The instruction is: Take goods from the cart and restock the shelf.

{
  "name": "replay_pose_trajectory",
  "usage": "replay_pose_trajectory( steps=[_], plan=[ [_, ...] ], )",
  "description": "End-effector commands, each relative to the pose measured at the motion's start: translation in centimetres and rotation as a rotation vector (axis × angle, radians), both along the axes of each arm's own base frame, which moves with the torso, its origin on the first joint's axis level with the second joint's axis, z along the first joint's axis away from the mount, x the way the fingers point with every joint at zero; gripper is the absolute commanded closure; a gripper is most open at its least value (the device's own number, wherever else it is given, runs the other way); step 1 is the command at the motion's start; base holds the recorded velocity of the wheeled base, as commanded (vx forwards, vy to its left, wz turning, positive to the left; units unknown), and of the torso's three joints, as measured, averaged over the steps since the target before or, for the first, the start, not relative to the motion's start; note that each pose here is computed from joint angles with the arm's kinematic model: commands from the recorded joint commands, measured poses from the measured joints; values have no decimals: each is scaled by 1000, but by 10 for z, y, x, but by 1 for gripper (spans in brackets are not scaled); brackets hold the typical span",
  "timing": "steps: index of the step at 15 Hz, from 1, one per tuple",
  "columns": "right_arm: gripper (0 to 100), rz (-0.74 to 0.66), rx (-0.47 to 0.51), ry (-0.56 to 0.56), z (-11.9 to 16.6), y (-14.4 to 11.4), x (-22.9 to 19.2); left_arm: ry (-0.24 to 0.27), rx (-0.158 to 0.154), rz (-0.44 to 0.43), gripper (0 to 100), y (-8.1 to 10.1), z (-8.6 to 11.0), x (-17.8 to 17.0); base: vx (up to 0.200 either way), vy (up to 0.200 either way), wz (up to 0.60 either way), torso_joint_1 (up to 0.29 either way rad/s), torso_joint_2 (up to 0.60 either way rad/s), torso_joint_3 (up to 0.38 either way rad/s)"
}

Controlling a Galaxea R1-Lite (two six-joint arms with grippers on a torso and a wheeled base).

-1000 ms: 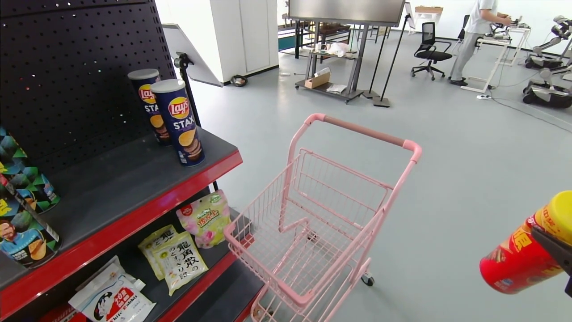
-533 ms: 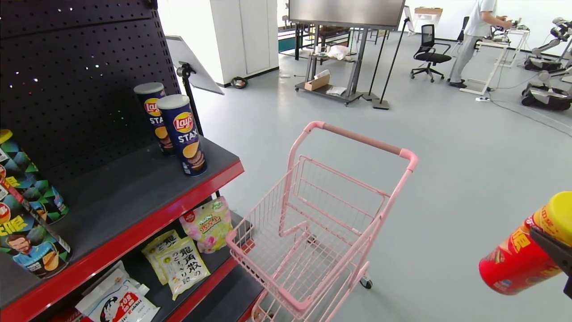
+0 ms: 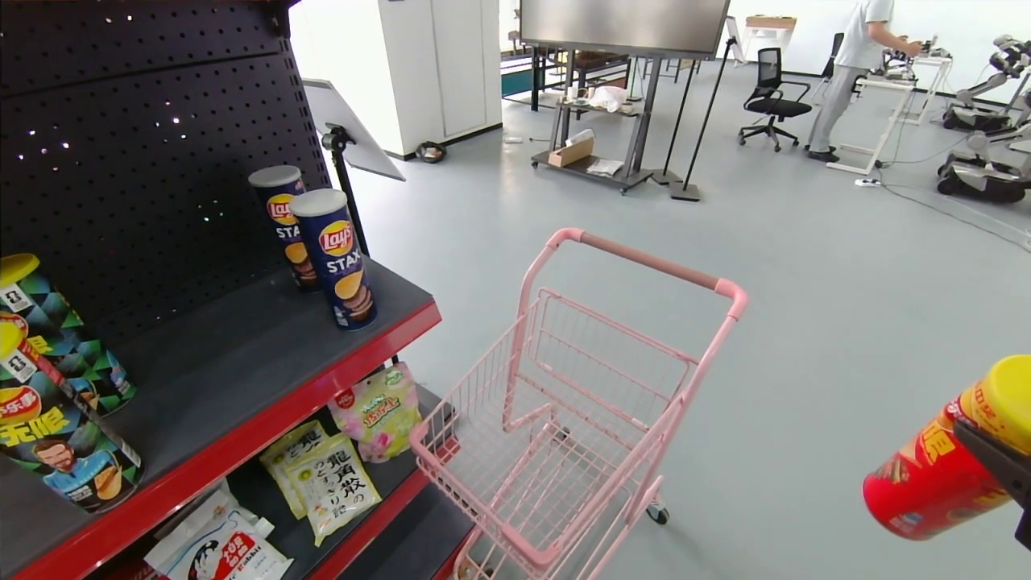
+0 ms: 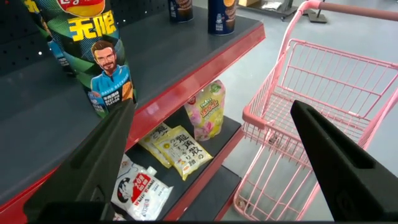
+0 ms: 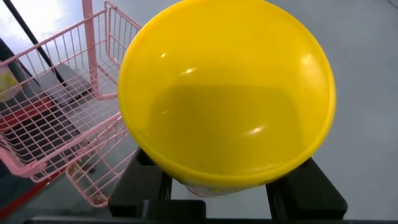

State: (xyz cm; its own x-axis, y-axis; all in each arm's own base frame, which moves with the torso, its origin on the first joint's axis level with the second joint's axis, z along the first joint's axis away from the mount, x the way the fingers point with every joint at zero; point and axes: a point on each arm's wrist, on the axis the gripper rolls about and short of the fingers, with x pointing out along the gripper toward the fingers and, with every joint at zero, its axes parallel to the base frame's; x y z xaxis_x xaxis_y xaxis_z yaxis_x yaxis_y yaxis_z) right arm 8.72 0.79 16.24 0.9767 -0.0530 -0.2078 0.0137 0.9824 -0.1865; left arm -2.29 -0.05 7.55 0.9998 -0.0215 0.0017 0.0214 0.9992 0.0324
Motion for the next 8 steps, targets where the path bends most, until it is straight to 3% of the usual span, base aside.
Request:
replay_pose_trajectory(
  steps=[1,6,8],
  plan=[
    [100,0,-1,2,-1,0,0,0,0,0,0,0,0,0,0,0,0,0,0,0],
    [100,-4,-1,2,0,0,0,0,0,0,0,0,0,0,0,0,0,0,0,0],
    [100,-4,-2,6,-2,0,0,0,0,0,0,0,0,0,0,0,600,5,5,0]
  ],
)
